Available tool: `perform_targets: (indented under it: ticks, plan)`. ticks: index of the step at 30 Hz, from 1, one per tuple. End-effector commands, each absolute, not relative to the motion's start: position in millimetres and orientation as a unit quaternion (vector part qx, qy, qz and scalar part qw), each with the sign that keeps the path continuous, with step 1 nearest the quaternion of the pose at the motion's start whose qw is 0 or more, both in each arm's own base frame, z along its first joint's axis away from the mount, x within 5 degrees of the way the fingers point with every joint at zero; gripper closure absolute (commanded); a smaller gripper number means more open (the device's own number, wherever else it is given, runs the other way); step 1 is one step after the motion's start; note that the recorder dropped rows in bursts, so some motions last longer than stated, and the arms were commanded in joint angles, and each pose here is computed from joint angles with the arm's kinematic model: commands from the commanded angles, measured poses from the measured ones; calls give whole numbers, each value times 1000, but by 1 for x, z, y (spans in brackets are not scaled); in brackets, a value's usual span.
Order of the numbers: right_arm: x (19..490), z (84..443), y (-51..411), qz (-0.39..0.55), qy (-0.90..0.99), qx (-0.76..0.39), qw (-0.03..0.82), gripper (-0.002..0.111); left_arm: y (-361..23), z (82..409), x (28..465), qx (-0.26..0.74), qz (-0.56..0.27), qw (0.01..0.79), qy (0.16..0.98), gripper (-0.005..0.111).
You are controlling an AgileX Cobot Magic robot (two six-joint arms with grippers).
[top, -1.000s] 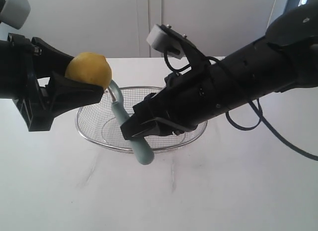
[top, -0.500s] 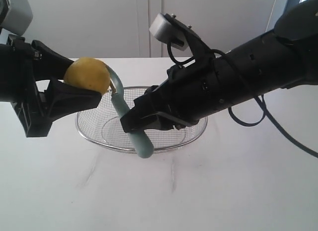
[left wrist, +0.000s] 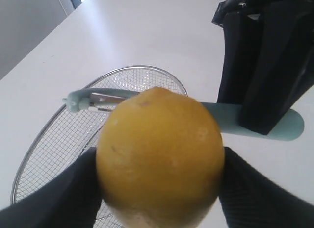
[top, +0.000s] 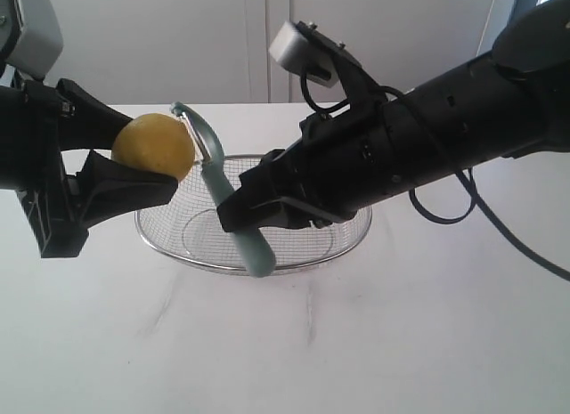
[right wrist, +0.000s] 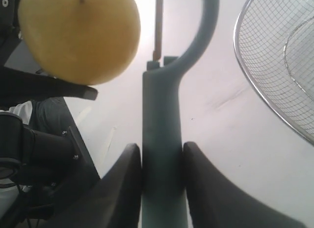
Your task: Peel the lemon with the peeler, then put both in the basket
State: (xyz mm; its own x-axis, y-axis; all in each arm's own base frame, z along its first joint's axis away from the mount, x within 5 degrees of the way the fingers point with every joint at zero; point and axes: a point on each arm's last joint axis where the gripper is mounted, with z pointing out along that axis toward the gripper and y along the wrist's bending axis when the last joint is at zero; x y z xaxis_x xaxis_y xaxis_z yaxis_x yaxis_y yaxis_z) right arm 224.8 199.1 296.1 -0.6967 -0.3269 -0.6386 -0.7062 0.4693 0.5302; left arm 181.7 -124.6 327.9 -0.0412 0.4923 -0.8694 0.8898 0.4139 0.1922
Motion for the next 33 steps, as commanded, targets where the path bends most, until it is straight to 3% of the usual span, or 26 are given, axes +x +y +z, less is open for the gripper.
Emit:
perform_targets:
  ticks: [1, 17, 33]
  plan:
    - [225, 300, 198, 409, 822, -313, 242, 108, -124, 329, 180, 494, -218, 480, 692, 107]
    - [223, 285, 200, 408, 839, -313, 179, 108, -124, 329, 180, 494, -218, 480, 692, 107]
    - [219, 287, 203, 434, 822, -328, 168, 108, -124, 329, 180, 494, -218, 480, 692, 107]
